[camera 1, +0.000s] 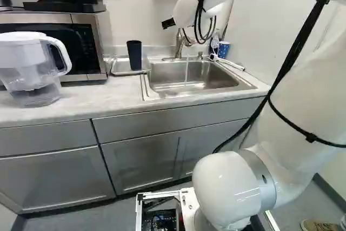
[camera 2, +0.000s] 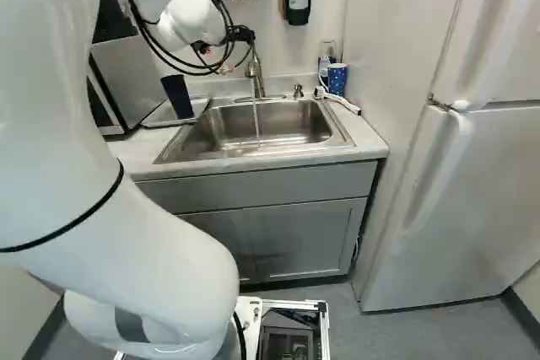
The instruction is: Rinse the cup and place it in the tray
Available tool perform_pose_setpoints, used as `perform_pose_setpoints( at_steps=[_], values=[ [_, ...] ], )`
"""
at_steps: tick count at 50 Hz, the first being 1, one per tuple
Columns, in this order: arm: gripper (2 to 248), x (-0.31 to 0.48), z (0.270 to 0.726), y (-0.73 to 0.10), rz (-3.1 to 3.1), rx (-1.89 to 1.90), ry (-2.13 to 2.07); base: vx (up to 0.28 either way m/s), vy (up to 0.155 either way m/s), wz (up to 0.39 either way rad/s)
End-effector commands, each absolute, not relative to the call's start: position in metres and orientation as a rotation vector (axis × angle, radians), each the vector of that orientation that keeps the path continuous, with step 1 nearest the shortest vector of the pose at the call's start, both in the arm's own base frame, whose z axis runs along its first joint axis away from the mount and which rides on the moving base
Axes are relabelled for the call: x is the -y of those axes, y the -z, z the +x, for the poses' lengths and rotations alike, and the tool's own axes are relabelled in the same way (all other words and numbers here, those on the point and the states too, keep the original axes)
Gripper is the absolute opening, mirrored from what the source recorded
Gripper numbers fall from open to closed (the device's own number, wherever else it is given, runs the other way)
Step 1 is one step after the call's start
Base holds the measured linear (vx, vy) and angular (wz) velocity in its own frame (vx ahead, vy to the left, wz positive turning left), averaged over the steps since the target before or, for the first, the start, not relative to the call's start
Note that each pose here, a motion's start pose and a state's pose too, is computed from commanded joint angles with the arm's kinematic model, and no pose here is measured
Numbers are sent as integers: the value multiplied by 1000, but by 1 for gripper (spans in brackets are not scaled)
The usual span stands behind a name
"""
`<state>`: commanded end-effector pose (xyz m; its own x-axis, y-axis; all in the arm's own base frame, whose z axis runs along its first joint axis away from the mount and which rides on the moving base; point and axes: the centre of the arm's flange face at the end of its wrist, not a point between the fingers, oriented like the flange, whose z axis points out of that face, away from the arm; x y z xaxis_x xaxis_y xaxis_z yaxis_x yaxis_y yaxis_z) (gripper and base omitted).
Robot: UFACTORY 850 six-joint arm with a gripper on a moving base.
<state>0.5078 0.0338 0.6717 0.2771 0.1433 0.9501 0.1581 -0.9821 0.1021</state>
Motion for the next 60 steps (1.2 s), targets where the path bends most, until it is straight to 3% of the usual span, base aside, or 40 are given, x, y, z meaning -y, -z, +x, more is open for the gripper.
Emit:
perform_pose_setpoints(
  at_steps=[60],
  values=[
    [247, -29, 615, -698, -2455, 273, 1943, 0, 0, 0]
  ],
)
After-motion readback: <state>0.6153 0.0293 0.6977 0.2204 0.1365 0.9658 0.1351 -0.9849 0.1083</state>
